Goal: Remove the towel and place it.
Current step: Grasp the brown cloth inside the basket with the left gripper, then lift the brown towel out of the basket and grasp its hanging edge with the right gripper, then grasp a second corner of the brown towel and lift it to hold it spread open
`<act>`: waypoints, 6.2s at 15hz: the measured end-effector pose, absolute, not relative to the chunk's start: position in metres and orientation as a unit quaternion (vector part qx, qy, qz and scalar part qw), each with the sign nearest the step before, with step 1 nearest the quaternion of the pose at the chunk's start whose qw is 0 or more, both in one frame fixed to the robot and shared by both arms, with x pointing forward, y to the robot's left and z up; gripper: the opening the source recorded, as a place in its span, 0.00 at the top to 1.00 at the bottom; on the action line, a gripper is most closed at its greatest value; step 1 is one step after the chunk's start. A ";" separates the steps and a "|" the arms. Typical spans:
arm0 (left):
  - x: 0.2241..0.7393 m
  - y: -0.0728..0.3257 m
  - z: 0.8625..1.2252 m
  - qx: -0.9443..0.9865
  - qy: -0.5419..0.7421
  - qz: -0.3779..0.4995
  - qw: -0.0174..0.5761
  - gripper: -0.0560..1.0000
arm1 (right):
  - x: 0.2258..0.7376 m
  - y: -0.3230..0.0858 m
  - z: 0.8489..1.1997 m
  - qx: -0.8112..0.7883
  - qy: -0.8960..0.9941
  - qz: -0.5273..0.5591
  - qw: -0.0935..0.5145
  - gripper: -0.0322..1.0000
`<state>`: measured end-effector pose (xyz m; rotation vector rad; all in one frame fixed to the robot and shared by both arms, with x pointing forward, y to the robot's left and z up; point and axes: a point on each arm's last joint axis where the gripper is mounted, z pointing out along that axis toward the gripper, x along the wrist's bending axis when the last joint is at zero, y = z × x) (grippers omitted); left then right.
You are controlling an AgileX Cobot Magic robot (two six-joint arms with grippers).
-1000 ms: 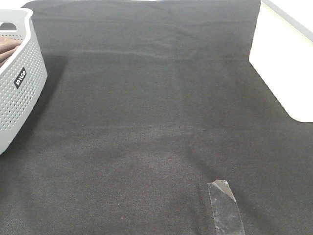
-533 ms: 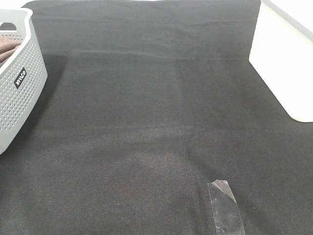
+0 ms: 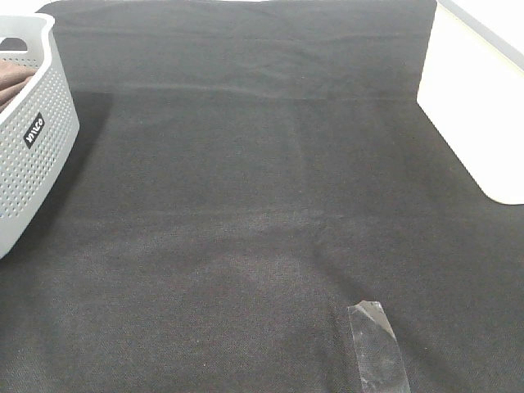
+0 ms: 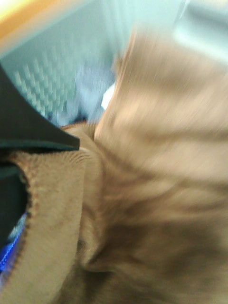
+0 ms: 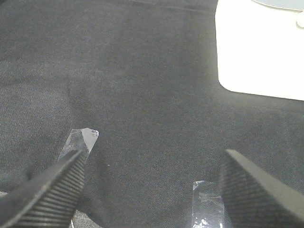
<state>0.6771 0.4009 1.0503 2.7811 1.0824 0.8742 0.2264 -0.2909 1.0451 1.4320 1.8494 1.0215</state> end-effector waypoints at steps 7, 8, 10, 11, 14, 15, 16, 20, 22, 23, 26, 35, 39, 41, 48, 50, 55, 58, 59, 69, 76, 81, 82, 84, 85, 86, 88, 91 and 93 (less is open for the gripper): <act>0.642 0.355 1.137 0.858 0.366 0.353 0.081 0.95 | 0.226 -0.291 1.045 0.537 0.693 0.383 0.290 0.24; 0.625 0.344 1.164 0.845 0.368 0.376 0.103 0.95 | 0.226 -0.291 1.045 0.537 0.693 0.383 0.290 0.24; 0.610 0.327 1.185 0.841 0.348 0.398 0.111 0.95 | 0.226 -0.291 1.045 0.537 0.693 0.383 0.290 0.24; 0.603 0.319 1.195 0.838 0.339 0.414 0.106 0.95 | 0.226 -0.291 1.045 0.537 0.693 0.383 0.290 0.24; 0.591 0.294 1.216 0.822 0.334 0.456 0.073 0.95 | 0.226 -0.291 1.045 0.537 0.693 0.383 0.290 0.24; 0.587 0.284 1.224 0.815 0.340 0.464 0.072 0.95 | 0.226 -0.291 1.045 0.537 0.693 0.383 0.290 0.24; 0.584 0.274 1.234 0.808 0.343 0.473 0.078 0.95 | 0.226 -0.291 1.045 0.537 0.693 0.383 0.290 0.24; 0.557 0.237 1.287 0.757 0.385 0.496 0.181 0.95 | 0.226 -0.291 1.045 0.537 0.693 0.383 0.290 0.24; 0.546 0.221 1.300 0.737 0.400 0.492 0.233 0.95 | 0.226 -0.291 1.045 0.537 0.693 0.383 0.290 0.24; 0.542 0.210 1.302 0.740 0.392 0.487 0.248 0.95 | 0.226 -0.291 1.045 0.537 0.693 0.383 0.290 0.24; 0.542 0.173 1.291 0.764 0.367 0.455 0.272 0.95 | 0.234 -0.286 1.049 0.530 0.707 0.383 0.268 0.24; 0.557 0.091 1.235 0.819 0.353 0.368 0.262 0.95 | 0.350 -0.236 1.080 0.350 0.746 0.519 0.226 0.24; 0.552 0.081 1.233 0.818 0.369 0.328 0.296 0.95 | 0.402 -0.209 1.067 0.266 0.733 0.610 0.142 0.24; 0.551 0.076 1.234 0.815 0.366 0.311 0.323 0.95 | 0.423 -0.204 1.052 0.254 0.735 0.617 0.123 0.24; 0.548 0.059 1.241 0.794 0.357 0.256 0.420 0.95 | 0.482 -0.186 1.031 0.226 0.732 0.641 0.030 0.24; 0.548 0.058 1.242 0.792 0.358 0.253 0.425 0.95 | 0.493 -0.182 1.026 0.221 0.733 0.643 0.018 0.24; 0.546 0.056 1.241 0.792 0.359 0.240 0.432 0.95 | 0.523 -0.142 1.004 0.181 0.759 0.626 -0.006 0.24; 0.546 0.056 1.241 0.791 0.359 0.239 0.433 0.95 | 0.521 -0.123 0.992 0.164 0.769 0.618 -0.030 0.24; 0.546 0.056 1.241 0.791 0.359 0.238 0.434 0.95 | 0.521 -0.119 0.990 0.160 0.770 0.616 -0.035 0.24; 0.546 0.055 1.241 0.792 0.360 0.232 0.435 0.95 | 0.534 -0.117 0.994 0.169 0.777 0.606 -0.003 0.86; 0.545 0.055 1.241 0.796 0.351 0.233 0.435 0.95 | 0.536 -0.118 0.993 0.221 0.769 0.599 -0.030 0.96; 0.545 0.062 1.235 0.852 0.257 0.292 0.351 0.95 | 0.525 -0.128 1.026 0.329 0.769 0.544 -0.061 0.96; 0.545 0.063 1.234 0.860 0.235 0.304 0.334 0.95 | 0.522 -0.131 1.041 0.336 0.783 0.520 -0.056 0.96; 0.547 0.066 1.234 0.870 0.202 0.328 0.308 0.95 | 0.521 -0.138 1.066 0.350 0.823 0.446 -0.039 0.96; 0.547 0.067 1.234 0.872 0.193 0.336 0.300 0.95 | 0.524 -0.142 1.082 0.366 0.836 0.408 -0.033 0.96; 0.548 0.068 1.235 0.870 0.189 0.344 0.297 0.95 | 0.527 -0.148 1.098 0.372 0.853 0.365 -0.017 0.96; 0.551 0.069 1.238 0.862 0.184 0.370 0.295 0.95 | 0.531 -0.158 1.131 0.381 0.871 0.309 0.029 0.96; 0.557 0.070 1.247 0.836 0.168 0.426 0.304 0.95 | 0.542 -0.166 1.196 0.356 0.871 0.311 0.133 0.96; 0.561 0.071 1.252 0.822 0.162 0.453 0.304 0.95 | 0.547 -0.168 1.219 0.347 0.864 0.319 0.178 0.96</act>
